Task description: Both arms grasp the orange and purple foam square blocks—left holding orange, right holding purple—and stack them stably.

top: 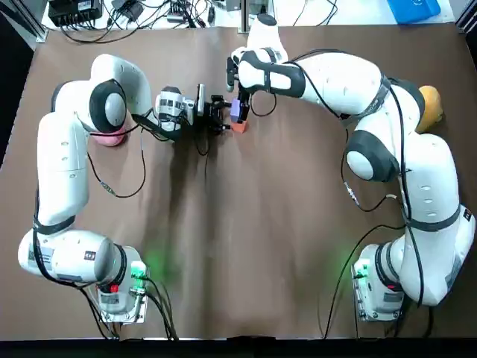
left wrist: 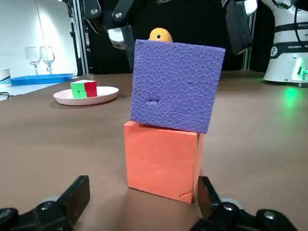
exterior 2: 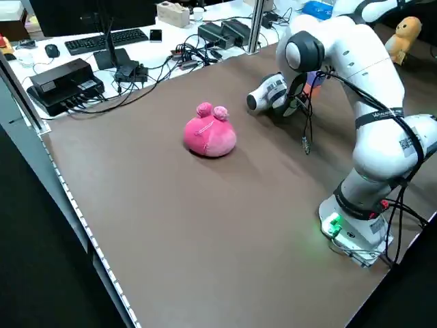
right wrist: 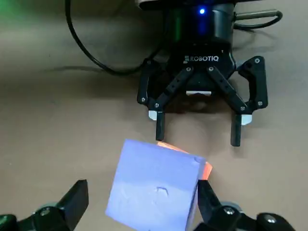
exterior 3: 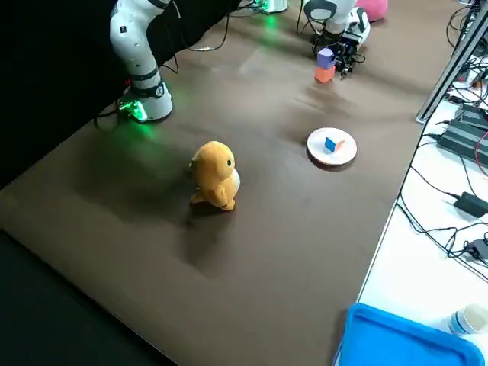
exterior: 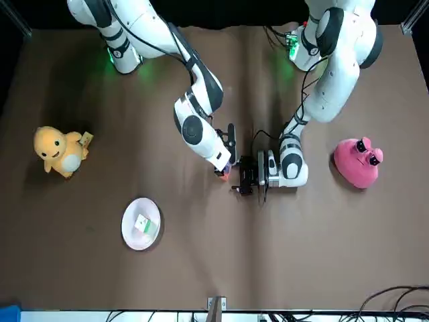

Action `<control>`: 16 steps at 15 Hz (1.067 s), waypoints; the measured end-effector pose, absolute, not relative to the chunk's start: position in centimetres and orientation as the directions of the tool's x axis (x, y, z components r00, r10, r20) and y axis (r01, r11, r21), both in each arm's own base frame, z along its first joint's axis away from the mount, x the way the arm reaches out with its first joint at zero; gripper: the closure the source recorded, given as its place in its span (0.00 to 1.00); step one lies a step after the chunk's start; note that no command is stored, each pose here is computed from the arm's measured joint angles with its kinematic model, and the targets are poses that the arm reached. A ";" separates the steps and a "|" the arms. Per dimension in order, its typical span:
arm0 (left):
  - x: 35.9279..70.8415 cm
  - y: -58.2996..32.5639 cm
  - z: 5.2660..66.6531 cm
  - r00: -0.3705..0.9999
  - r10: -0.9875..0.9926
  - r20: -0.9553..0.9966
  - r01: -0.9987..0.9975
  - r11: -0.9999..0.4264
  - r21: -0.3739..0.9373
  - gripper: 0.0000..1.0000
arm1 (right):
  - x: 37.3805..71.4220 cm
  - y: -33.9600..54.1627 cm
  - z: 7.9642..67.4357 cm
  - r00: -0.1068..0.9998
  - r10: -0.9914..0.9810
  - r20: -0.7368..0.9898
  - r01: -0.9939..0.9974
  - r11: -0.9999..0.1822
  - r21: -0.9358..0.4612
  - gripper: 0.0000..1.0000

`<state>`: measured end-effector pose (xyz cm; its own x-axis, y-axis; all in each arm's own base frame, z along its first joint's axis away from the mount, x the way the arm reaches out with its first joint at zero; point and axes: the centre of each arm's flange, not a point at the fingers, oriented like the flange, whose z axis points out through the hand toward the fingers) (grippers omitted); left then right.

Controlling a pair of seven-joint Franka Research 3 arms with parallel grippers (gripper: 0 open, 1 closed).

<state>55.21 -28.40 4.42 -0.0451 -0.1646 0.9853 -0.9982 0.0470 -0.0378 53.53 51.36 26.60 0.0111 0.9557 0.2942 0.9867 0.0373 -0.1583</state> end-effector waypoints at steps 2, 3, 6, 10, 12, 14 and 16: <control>55.2 -28.4 4.5 -0.051 -0.166 0.985 -0.998 0.054 -0.042 0.01 | 53.5 51.4 27.0 0.009 0.955 0.296 0.986 0.040 -0.159 0.00; 55.3 -28.4 4.6 -0.052 -0.167 0.985 -0.998 0.055 -0.044 0.01 | 53.6 51.4 27.2 0.010 0.955 0.298 0.987 0.039 -0.158 0.00; 55.5 -28.1 4.8 -0.056 -0.167 0.984 -0.997 0.052 -0.048 0.01 | 54.0 51.1 27.5 0.015 0.954 0.301 0.988 0.033 -0.154 0.00; 55.7 -28.1 5.3 -0.061 -0.166 0.984 -0.997 0.052 -0.053 0.01 | 54.6 50.5 27.6 0.031 0.951 0.306 0.988 0.018 -0.156 0.00; 56.1 -28.0 6.1 -0.076 -0.168 0.983 -0.996 0.057 -0.067 0.01 | 55.2 50.1 27.9 0.043 0.949 0.314 0.988 0.007 -0.156 0.00; 56.9 -27.0 6.9 -0.089 -0.180 0.980 -0.995 0.065 -0.078 0.00 | 55.9 49.5 28.6 0.054 0.945 0.323 0.989 -0.006 -0.148 0.00; 58.3 -24.5 8.1 -0.066 -0.184 0.981 -0.997 0.042 -0.060 0.01 | 56.7 48.7 29.5 0.066 0.941 0.332 0.990 -0.019 -0.141 0.00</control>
<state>58.27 -24.49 8.05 -0.0663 -0.1840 0.9807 -0.9974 0.0416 -0.0596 56.72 48.71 29.53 0.0657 0.9411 0.3316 0.9899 -0.0195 -0.1408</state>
